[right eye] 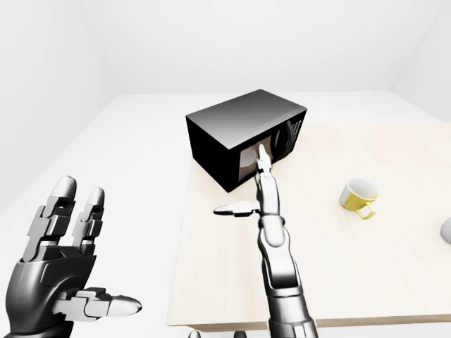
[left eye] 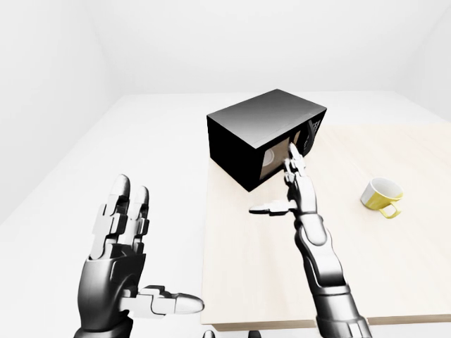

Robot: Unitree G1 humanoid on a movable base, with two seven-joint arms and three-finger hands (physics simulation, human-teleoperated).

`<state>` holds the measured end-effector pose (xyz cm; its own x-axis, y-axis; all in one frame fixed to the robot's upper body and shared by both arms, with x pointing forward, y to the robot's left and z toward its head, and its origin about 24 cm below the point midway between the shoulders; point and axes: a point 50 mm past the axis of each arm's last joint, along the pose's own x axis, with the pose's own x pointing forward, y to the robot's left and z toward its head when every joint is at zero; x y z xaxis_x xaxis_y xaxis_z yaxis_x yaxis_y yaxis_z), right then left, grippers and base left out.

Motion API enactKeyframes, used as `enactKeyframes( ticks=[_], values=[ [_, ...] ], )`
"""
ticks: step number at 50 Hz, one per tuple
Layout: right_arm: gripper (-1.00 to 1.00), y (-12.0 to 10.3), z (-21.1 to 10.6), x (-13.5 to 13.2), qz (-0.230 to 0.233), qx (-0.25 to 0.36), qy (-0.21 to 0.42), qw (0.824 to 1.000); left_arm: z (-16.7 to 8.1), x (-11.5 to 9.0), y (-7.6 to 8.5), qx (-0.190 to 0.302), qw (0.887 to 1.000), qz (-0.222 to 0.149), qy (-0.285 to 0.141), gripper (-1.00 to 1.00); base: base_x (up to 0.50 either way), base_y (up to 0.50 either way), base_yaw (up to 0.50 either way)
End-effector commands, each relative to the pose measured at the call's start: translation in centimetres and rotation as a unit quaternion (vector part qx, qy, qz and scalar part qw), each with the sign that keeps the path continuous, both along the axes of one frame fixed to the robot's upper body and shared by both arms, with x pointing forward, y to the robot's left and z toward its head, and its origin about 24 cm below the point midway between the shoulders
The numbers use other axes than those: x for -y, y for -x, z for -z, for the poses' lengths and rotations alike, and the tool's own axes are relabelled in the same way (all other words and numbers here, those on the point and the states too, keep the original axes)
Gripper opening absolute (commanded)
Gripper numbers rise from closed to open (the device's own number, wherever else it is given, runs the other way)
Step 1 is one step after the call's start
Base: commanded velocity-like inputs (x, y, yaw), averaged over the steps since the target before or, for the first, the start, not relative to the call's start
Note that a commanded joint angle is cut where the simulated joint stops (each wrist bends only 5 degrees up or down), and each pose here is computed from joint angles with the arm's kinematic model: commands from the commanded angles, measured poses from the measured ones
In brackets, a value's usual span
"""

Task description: Close the microwave.

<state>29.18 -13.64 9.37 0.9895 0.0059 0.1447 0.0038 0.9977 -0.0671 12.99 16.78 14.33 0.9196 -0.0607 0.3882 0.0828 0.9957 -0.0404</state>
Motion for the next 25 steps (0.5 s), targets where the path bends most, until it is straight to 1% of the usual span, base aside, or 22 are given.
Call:
enactKeyframes(
  ticks=[1,2,3,4,6,10,12,25],
  values=[
    [1.00,8.7,0.2,2.8,0.020,0.023,-0.026,0.999,0.1,0.1,-0.1,-0.001,1.000,0.001,-0.002,1.00,0.00,0.00,0.00],
    [1.00,9.1,-0.2,2.9,0.022,0.026,-0.024,0.999,0.2,0.2,-0.1,-0.002,1.000,0.001,-0.001,1.00,0.00,0.00,0.00],
    [1.00,9.6,-1.7,2.8,0.015,0.048,-0.023,0.998,0.2,0.2,-0.1,-0.002,1.000,0.002,-0.002,1.00,0.00,0.00,0.00],
    [1.00,9.9,-2.3,3.0,0.021,0.059,-0.025,0.998,0.2,0.2,-0.1,-0.002,1.000,0.002,-0.002,1.00,0.00,0.00,0.00],
    [1.00,10.1,-2.4,3.0,0.022,0.061,-0.025,0.998,0.1,0.2,0.1,0.000,1.000,0.001,-0.002,1.00,0.00,0.00,0.00],
    [1.00,9.7,-2.1,3.2,0.024,0.056,-0.027,0.998,0.2,0.1,-0.3,-0.002,1.000,0.000,-0.002,1.00,0.00,0.00,0.00],
    [1.00,9.8,-2.2,3.0,0.012,0.058,-0.035,0.998,0.2,0.1,-0.3,-0.002,1.000,0.000,-0.002,1.00,0.00,0.00,0.00],
    [1.00,9.6,-1.9,2.9,0.016,0.050,-0.029,0.998,0.2,0.1,-0.3,-0.003,1.000,0.000,-0.002,1.00,0.00,0.00,0.00]
  ],
)
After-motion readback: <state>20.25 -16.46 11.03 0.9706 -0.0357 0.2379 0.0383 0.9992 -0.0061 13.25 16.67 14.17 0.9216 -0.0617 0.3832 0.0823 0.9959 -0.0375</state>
